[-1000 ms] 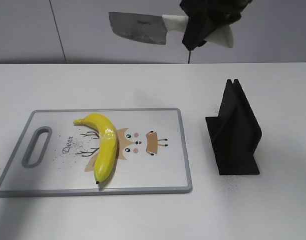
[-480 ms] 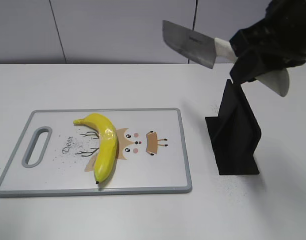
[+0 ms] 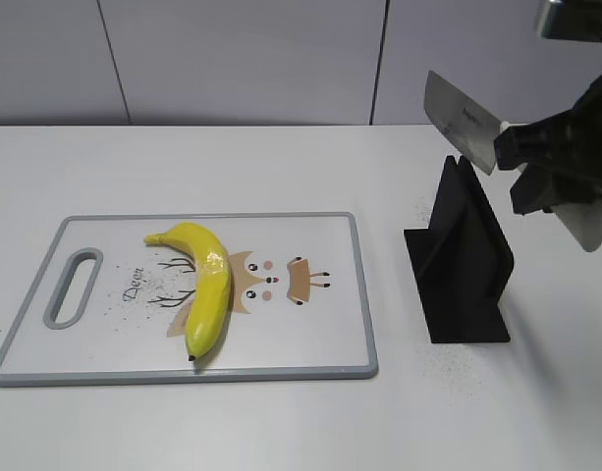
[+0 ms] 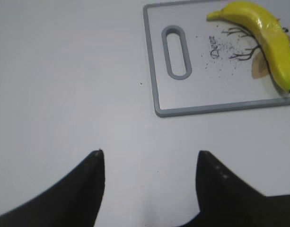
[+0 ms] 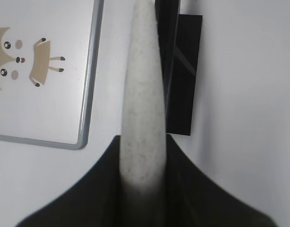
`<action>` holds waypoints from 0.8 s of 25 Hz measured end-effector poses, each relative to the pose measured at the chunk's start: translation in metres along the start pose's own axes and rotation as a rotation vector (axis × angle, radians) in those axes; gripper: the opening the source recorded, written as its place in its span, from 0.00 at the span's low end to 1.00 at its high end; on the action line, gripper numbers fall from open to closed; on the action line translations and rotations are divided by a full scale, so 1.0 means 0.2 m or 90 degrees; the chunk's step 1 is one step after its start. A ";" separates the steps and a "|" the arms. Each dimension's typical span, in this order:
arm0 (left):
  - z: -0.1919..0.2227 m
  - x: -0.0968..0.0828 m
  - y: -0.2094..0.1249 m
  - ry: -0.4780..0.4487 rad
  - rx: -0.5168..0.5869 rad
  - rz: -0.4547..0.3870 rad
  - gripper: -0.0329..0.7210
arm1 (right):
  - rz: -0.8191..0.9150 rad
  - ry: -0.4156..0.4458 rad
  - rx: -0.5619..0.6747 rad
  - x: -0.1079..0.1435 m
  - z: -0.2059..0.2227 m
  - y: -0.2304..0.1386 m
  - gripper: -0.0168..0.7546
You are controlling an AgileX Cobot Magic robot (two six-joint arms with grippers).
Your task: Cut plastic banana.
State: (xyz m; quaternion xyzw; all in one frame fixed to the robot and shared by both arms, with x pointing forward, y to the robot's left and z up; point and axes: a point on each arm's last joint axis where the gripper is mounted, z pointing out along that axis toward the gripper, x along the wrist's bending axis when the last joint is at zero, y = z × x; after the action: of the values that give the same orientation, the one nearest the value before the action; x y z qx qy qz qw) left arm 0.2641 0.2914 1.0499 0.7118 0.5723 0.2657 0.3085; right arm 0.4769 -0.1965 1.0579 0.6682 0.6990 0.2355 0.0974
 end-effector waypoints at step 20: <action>-0.12 -0.03 -0.10 0.015 -0.152 0.008 0.80 | 0.053 -0.005 -0.030 -0.04 0.09 -0.06 0.23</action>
State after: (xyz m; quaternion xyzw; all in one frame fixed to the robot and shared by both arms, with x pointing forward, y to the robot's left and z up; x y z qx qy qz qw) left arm 0.2313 0.2930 1.0508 0.6703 0.5361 0.3422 0.3823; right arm 0.4755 -0.1999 1.0351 0.6952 0.6643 0.2532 0.1063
